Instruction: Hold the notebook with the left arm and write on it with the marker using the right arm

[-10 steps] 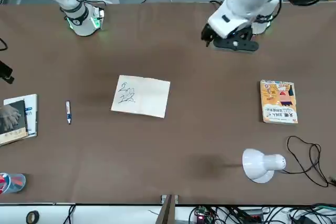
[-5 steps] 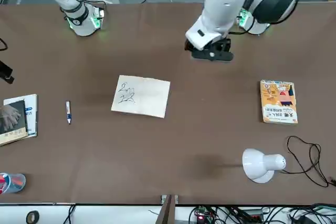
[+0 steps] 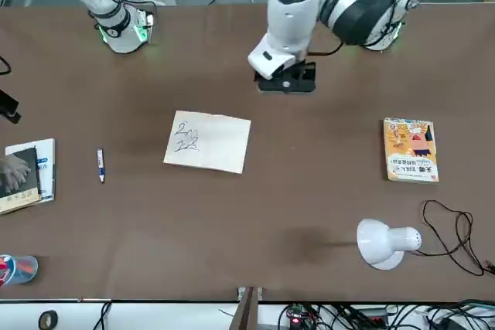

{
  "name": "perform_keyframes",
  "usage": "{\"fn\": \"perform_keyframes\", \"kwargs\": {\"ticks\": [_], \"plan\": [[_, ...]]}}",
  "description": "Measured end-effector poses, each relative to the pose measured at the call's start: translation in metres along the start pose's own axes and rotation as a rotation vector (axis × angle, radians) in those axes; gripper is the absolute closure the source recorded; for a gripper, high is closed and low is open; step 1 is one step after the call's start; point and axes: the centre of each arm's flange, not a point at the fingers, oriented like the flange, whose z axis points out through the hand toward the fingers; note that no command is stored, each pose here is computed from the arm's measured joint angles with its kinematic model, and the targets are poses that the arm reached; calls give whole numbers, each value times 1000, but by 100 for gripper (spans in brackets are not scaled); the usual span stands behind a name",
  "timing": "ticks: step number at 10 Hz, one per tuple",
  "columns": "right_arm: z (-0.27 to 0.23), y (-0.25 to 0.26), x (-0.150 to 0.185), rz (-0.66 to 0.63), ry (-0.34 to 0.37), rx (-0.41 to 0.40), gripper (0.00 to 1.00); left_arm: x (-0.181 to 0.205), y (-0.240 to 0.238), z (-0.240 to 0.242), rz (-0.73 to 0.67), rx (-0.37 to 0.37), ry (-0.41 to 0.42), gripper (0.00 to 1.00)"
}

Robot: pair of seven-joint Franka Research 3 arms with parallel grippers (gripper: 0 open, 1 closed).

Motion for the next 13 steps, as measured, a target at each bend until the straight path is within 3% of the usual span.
{"fn": "perform_keyframes", "kwargs": {"ticks": [9,13], "plan": [[0,1,0,1,0,0,0,21,44,90,-26,-8,59,0],[0,1,0,2,0,0,0,32,43,123,-33,42,83,0]]}}
